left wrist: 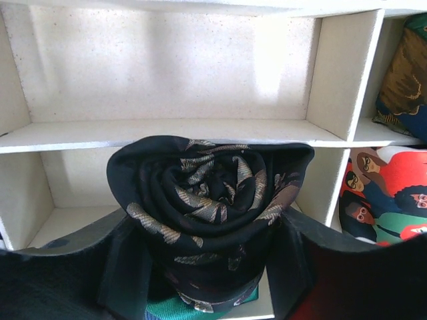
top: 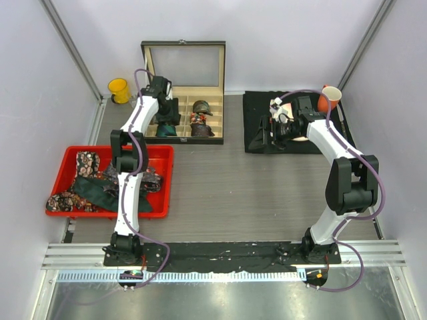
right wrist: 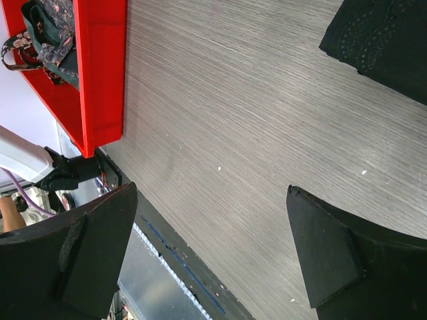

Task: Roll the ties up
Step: Place the tie in the storage box.

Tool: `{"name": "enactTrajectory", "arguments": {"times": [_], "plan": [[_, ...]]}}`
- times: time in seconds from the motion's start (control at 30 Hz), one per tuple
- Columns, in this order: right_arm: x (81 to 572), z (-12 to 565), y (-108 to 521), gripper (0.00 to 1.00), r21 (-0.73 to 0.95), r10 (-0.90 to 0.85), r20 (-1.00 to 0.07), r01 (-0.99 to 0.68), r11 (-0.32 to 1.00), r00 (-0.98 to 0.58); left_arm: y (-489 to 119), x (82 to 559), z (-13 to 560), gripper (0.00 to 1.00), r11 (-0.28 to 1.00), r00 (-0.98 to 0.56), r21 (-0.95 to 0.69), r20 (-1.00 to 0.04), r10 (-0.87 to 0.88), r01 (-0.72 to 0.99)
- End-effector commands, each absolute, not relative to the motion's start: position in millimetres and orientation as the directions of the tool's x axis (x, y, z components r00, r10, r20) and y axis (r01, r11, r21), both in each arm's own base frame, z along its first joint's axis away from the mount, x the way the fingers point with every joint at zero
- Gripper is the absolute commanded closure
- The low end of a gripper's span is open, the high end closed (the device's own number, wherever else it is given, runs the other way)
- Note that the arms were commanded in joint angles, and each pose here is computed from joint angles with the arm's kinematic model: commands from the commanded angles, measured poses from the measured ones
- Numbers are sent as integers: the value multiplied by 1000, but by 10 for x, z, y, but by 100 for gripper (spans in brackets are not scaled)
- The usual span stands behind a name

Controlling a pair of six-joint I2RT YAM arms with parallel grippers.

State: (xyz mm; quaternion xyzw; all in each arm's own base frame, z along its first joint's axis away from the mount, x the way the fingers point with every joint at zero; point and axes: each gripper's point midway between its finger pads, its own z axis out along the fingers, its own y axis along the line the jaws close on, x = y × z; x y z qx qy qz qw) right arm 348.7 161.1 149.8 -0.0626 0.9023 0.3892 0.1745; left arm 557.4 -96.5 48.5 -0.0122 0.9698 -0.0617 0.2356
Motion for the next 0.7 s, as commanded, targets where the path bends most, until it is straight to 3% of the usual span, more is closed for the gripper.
{"name": "enactTrajectory", "arguments": {"times": [0.0,0.33,0.47,0.67], "plan": [[3459,1706,1613,1,669,15,-429,-307,677,-903,-749,5289,306,33,998,-932,-51,-364,1,21],[3436,1715,1617,0,676,16,-424,-305,671,-905,-789,5457,562,25,996,-886,-66,-463,17,53],[3420,1715,1625,1,679,16,-422,-304,668,-907,-843,5460,624,15,993,-871,-90,-490,18,71],[3426,1711,1620,0,679,18,-421,-302,669,-907,-878,5514,766,12,991,-848,-104,-530,19,88]]}}
